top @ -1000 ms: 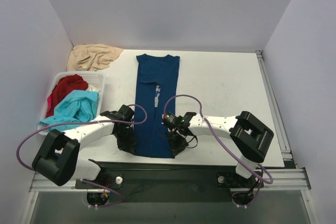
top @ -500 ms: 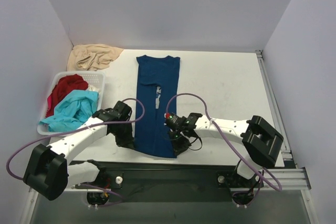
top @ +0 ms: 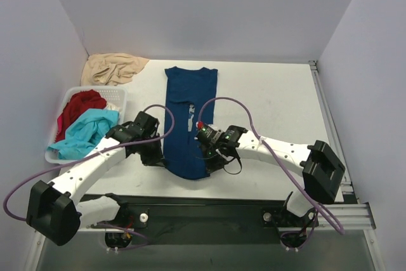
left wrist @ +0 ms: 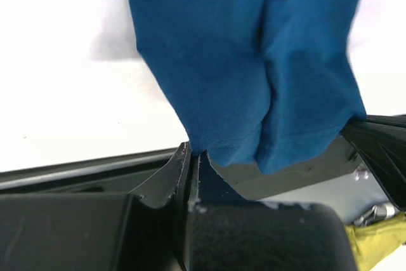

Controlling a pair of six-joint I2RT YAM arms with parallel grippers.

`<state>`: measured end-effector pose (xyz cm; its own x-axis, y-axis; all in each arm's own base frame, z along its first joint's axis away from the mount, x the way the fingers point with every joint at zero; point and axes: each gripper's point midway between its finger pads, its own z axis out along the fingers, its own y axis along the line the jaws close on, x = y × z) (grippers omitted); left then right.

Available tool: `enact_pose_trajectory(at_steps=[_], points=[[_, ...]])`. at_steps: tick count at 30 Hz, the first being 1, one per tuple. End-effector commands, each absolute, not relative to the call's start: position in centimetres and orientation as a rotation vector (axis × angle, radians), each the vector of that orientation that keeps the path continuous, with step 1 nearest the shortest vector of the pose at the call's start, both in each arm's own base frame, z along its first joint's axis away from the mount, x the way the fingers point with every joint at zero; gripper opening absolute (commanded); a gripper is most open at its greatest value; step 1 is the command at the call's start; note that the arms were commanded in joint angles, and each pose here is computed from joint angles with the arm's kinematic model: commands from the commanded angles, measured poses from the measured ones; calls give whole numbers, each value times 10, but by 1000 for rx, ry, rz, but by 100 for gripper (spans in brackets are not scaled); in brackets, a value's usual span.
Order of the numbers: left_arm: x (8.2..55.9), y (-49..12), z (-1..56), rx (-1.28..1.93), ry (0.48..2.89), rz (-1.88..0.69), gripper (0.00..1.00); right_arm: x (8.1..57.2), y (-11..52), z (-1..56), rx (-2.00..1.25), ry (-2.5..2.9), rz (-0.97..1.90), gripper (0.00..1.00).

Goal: Fold and stack the t-shirts

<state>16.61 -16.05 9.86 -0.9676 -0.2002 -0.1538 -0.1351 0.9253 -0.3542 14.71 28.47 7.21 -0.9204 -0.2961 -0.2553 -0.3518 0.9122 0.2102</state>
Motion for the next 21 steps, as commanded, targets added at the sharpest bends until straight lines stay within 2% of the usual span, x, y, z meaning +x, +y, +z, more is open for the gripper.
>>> enact_pose_trajectory(at_steps=[1, 10, 21], points=[[194, -164, 124, -265, 2774, -515, 0, 168, 269, 99, -429, 2788, 295, 0], [247, -176, 132, -272, 2693, -454, 0, 231, 248, 116, -331, 2716, 218, 0], [342, -193, 135, -257, 2637, -349, 0, 323, 256, 121, -297, 2700, 233, 0]])
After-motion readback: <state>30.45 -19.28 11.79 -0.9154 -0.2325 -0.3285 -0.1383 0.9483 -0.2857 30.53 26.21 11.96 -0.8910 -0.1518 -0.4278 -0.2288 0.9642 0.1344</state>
